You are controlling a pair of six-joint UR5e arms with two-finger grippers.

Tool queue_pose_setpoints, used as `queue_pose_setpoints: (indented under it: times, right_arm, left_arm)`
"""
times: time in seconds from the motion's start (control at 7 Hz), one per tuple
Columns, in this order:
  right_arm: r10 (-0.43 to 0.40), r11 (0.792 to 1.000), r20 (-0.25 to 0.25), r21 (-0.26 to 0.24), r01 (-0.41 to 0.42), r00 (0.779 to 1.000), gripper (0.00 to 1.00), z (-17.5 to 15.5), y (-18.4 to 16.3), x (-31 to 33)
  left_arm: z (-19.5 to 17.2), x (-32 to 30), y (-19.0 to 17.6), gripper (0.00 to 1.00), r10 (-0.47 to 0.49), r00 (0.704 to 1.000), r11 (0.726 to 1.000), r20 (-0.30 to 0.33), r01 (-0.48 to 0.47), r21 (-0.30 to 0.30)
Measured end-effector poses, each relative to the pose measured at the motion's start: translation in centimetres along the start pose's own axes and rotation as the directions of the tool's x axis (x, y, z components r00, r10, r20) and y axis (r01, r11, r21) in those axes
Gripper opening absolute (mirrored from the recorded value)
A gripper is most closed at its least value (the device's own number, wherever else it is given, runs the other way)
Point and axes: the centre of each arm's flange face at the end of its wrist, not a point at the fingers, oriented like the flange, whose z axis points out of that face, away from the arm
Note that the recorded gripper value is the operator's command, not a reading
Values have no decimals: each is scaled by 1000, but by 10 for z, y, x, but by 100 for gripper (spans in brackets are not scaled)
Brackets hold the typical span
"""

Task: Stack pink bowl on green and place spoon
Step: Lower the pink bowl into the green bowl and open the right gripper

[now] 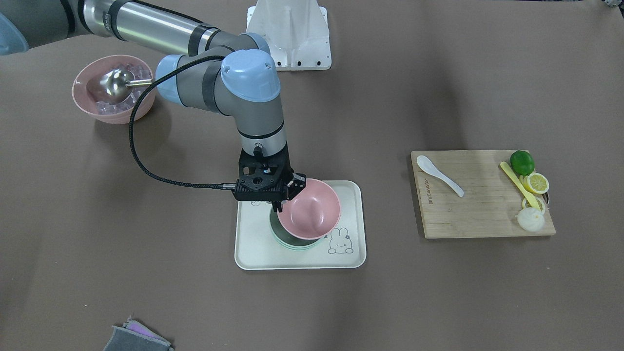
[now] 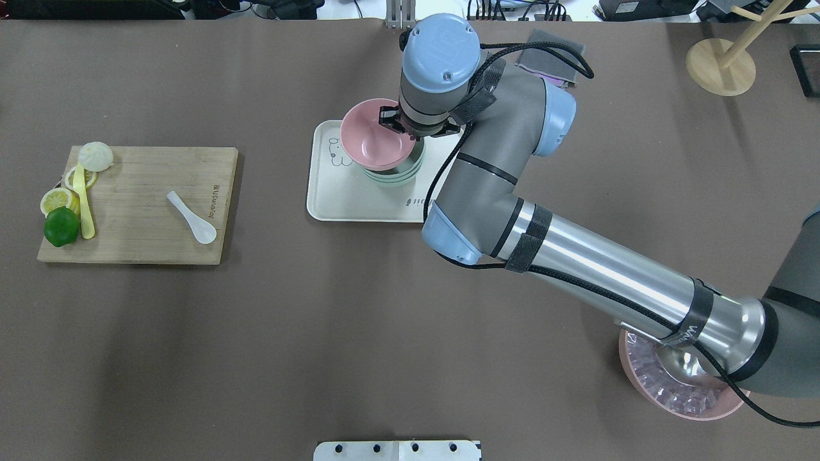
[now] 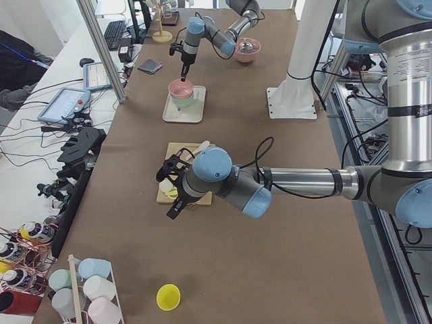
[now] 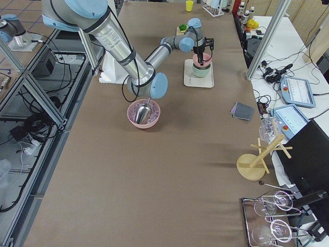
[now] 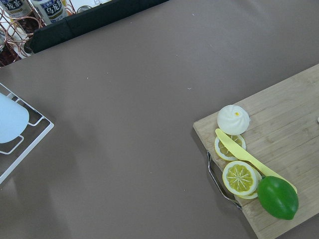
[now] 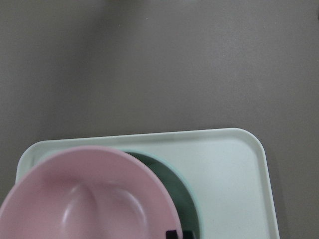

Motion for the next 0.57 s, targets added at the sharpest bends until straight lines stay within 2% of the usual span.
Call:
queue_pose_setpoints:
  times: [0.57]
  right_arm:
    - [-3,1000,-26,1,3,1000,0,13,3,5]
  left_arm:
    - [0,0,0,98,0,1000,1000,0,0,0]
